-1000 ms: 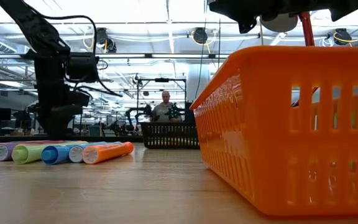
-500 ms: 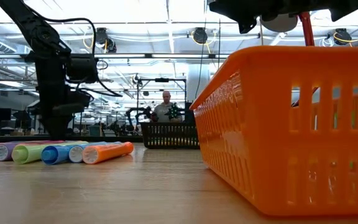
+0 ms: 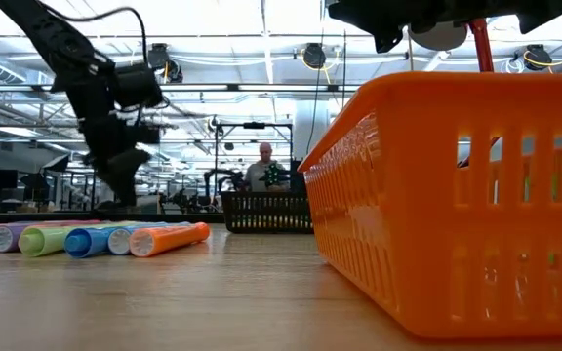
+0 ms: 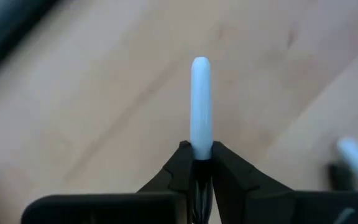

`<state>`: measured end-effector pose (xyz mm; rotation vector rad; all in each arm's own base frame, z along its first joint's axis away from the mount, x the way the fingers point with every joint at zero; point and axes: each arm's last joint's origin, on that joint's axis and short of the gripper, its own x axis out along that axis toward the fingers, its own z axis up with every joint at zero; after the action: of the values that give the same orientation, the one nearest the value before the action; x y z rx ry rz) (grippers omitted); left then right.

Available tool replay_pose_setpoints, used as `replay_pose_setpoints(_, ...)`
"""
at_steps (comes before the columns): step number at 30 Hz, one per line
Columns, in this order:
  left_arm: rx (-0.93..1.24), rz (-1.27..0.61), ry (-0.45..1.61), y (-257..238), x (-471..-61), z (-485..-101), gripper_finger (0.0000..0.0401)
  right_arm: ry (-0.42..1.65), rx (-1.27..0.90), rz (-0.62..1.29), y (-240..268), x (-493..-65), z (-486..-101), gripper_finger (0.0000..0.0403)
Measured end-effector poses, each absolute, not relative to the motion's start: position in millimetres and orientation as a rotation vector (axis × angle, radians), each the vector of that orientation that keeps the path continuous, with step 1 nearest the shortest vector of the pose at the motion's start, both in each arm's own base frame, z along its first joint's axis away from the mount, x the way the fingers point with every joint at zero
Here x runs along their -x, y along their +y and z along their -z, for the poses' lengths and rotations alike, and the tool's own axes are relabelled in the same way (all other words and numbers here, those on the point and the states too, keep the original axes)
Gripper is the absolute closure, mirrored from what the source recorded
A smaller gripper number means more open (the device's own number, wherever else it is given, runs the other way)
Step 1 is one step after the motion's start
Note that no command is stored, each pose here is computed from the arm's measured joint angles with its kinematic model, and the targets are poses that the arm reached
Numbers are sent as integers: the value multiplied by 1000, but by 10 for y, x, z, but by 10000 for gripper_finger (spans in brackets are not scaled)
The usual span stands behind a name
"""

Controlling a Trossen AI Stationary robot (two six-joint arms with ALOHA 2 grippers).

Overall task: Pick & Place Markers
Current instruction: Put the black highlighter pen into the green bin

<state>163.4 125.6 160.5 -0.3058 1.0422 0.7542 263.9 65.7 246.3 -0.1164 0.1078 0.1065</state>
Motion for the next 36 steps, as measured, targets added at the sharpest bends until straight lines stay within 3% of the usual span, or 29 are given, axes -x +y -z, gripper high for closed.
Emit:
replay_pose_setpoints(6, 217, -640, 780, 1117, -1764, -1947, 364, 112, 119, -107, 657, -2638, -2459, 287)
replay_pose_setpoints(12, 37, -341, 427, 771, -2010, -2343, 364, 121, 121, -97, 654, -2637, -2450, 287)
replay_pose_setpoints(18, -176, -40, 207, 320, -2228, -2525, 364, 124, 127, -27, 634, -2638, -2449, 287)
replay_pose_setpoints(23, -248, 61, 84, 76, -2341, -2582, 364, 97, 123, 29, 633, -2696, -2419, 286)
replay_pose_setpoints(29, -255, 120, 73, -57, -2498, -2516, 364, 28, 181, 54, 664, -2878, -2261, 283)
replay_pose_setpoints(36, -255, 243, 104, -148, -2802, -2497, 364, -83, 267, 66, 690, -2976, -2206, 217)
